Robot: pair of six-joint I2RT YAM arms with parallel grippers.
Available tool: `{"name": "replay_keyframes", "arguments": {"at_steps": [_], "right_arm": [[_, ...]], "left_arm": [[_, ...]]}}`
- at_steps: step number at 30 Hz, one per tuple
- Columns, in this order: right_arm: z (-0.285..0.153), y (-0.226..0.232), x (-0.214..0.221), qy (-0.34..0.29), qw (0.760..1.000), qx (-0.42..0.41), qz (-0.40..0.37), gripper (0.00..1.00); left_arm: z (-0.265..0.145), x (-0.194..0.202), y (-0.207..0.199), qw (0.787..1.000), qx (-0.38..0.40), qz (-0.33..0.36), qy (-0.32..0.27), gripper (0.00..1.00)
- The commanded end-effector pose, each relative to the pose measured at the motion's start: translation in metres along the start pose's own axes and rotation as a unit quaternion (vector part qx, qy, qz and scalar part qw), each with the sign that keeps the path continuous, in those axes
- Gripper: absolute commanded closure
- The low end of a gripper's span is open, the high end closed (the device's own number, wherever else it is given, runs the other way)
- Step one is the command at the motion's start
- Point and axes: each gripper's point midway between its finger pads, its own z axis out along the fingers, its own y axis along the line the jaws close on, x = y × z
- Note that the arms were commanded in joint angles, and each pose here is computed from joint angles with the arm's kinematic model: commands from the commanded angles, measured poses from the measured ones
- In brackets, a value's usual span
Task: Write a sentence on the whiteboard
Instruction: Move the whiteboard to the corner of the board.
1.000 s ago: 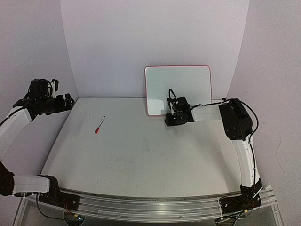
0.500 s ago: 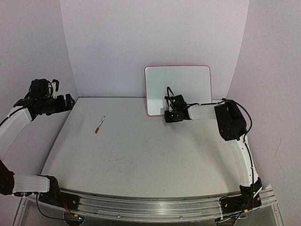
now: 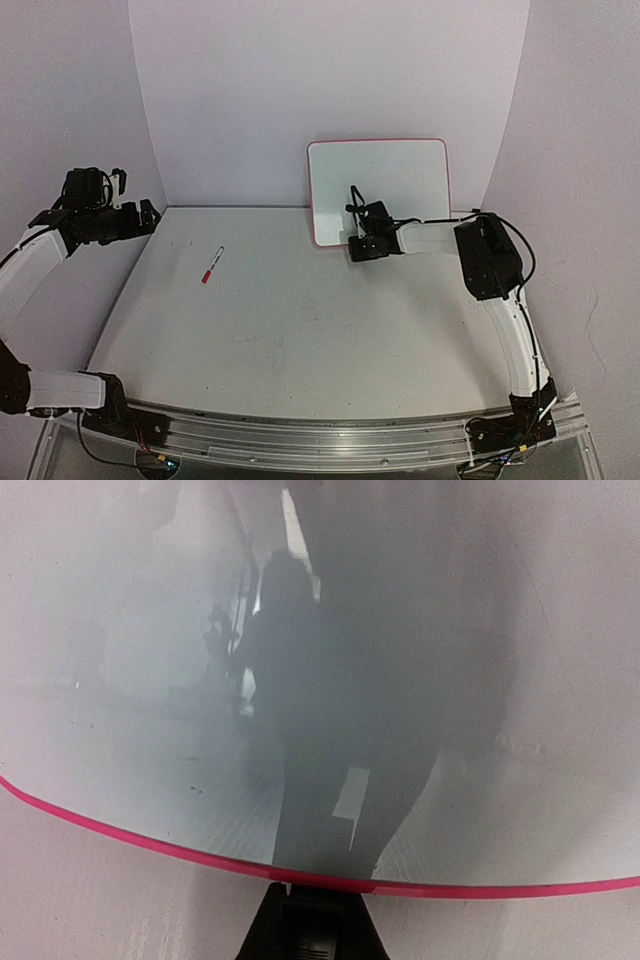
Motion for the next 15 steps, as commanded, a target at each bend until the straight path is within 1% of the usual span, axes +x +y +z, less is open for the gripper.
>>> {"name": "replay_keyframes", "arguments": {"at_steps": [1,4,9,15], "right_arm": [[-0.008,0.008,0.004,-0.002,1.0,0.002,-0.011,1.0],[-0.02,0.012,0.011,-0.006,1.0,0.015,-0.005,1.0],[-0.034,0.025,0.028,0.0,0.999,-0.006,0.035,1.0],[-0.059,0.055,0.041,-0.002,0.999,-0.023,0.043,1.0]], "left_arm": [[-0.002,-0.009,-0.004,1.0,0.009,0.003,-0.015,0.01],[-0.003,-0.01,-0.004,1.0,0.01,0.003,-0.017,0.01],[-0.003,-0.01,-0.006,1.0,0.013,0.004,-0.018,0.01],[-0.005,-0.011,-0.005,1.0,0.012,0.004,-0.021,0.0]]}}
